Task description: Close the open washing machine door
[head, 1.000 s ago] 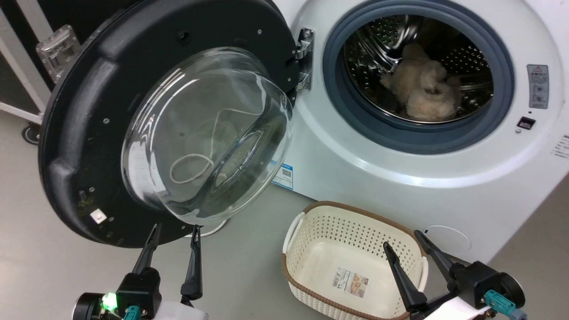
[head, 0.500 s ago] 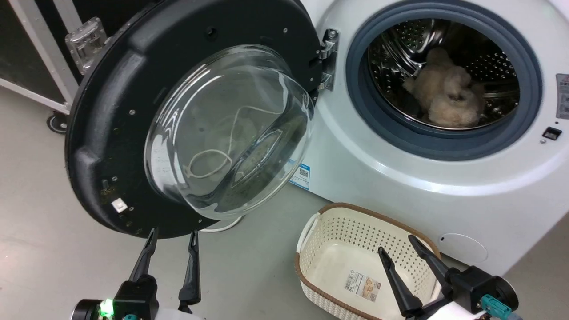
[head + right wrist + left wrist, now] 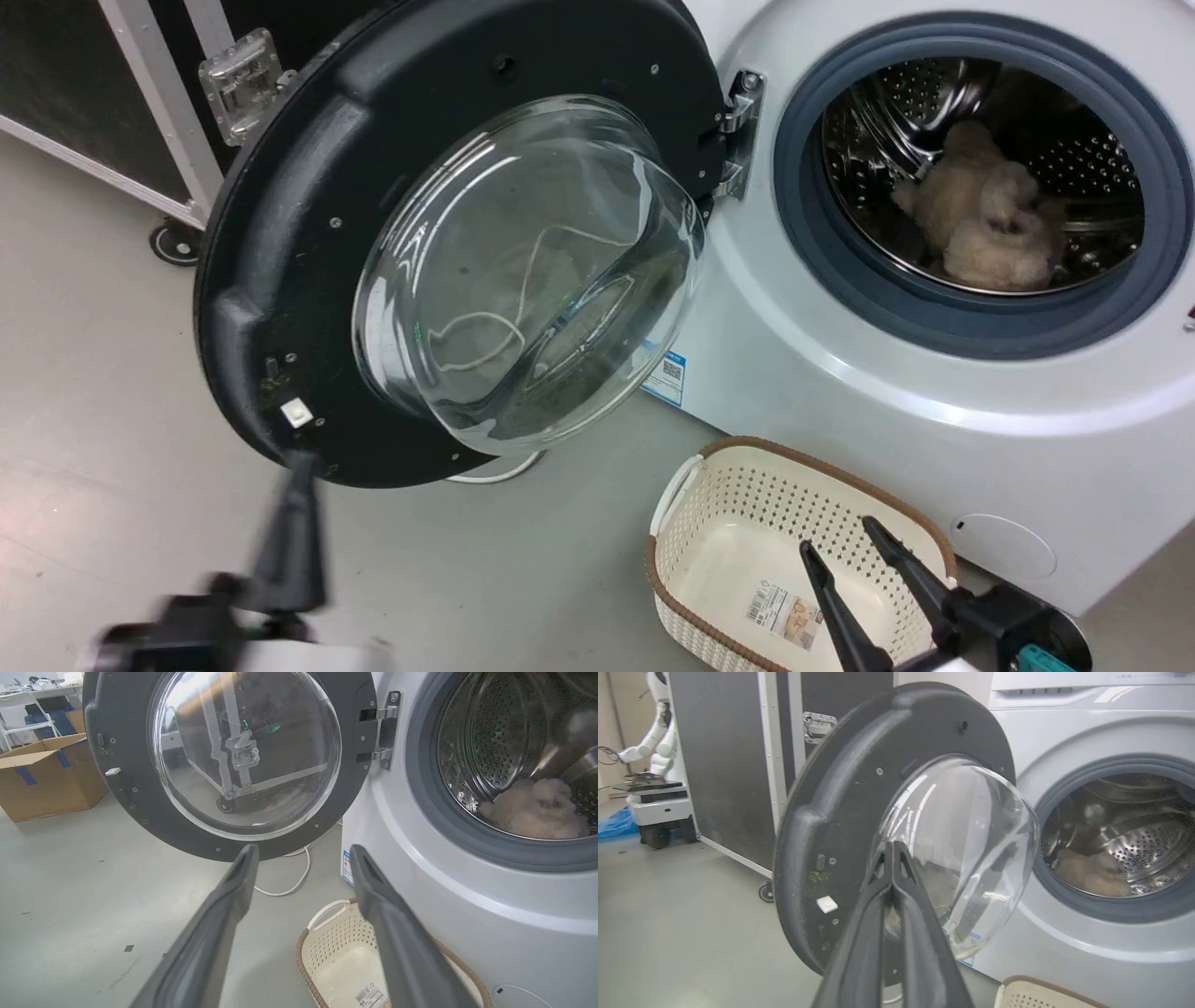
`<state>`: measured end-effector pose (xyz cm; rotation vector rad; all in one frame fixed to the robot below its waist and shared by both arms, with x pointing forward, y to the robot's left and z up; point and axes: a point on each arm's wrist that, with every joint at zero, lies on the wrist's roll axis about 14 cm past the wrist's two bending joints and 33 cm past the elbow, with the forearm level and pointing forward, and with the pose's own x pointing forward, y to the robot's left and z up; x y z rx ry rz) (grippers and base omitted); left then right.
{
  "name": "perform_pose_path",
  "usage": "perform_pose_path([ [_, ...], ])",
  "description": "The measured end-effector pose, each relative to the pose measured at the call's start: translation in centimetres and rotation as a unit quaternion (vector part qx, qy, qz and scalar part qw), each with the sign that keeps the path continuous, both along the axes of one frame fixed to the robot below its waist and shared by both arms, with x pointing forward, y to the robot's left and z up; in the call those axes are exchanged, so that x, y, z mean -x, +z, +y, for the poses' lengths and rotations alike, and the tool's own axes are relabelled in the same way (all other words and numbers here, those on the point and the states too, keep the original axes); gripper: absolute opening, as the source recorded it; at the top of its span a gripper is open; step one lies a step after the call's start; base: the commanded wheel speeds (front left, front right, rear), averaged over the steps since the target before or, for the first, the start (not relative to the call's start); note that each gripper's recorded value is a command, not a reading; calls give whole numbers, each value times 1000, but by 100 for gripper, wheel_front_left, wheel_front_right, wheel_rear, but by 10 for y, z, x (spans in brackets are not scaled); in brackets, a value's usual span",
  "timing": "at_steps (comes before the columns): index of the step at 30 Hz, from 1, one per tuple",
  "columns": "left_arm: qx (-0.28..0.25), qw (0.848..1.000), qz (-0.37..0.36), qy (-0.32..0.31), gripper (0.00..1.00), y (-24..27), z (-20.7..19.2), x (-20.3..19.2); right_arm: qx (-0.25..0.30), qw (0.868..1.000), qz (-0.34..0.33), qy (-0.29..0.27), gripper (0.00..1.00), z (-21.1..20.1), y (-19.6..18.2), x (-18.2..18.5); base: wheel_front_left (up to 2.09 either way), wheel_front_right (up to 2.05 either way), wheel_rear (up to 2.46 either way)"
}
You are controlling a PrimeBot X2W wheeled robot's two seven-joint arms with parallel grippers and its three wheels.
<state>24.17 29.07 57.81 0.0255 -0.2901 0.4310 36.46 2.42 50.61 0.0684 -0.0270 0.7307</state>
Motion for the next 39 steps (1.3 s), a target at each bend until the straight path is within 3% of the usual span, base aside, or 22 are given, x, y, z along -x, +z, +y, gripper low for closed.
perform_pose_path([
  [5,19,992,-109,64,0,54,52,22,2,1000,8,-5,100,-7,-8,0,0,0,0],
  [9,34,985,-154,69,0,72,74,17,9,1000,14,-13,100,-17,-17,-3,0,0,0],
  [10,102,979,-163,71,0,69,113,-4,11,999,26,-21,100,-28,-27,-8,0,0,0],
  [11,102,979,-163,71,0,69,113,-4,11,999,26,-21,100,-28,-27,-8,0,0,0],
  [14,163,972,-150,75,0,70,149,-22,10,999,33,-27,100,-35,-32,-11,0,0,0],
  [15,212,964,-137,83,0,65,174,-32,7,999,35,-32,100,-39,-33,-15,0,0,0],
  [16,212,964,-137,83,0,65,174,-32,7,999,35,-32,100,-39,-33,-15,0,0,0],
  [17,274,949,-127,88,0,55,193,-41,4,999,37,-38,100,-44,-36,-18,0,0,0],
  [18,274,949,-127,88,0,55,193,-41,4,999,37,-38,100,-44,-36,-18,0,0,0],
  [20,334,933,-110,81,0,42,203,-54,5,998,40,-45,100,-50,-39,-20,0,0,0],
  [21,403,908,-96,61,0,27,203,-70,6,998,47,-52,100,-56,-43,-20,0,0,0],
  [22,403,908,-96,61,0,27,203,-70,6,998,47,-52,100,-56,-43,-20,0,0,0],
  [23,437,895,-81,44,0,18,198,-80,6,997,50,-55,100,-59,-44,-20,0,0,0],
  [24,490,871,-38,2,0,-1,180,-98,9,997,54,-59,100,-62,-47,-20,0,0,0],
  [30,527,848,-3,-59,0,-6,164,-107,8,996,55,-70,100,-70,-47,-18,0,0,0],
  [31,539,839,-4,-78,0,-6,158,-104,8,996,53,-72,100,-70,-45,-17,0,0,0],
  [39,566,809,23,-158,0,-14,121,-82,1,996,38,-83,100,-72,-32,-12,0,0,0],
])
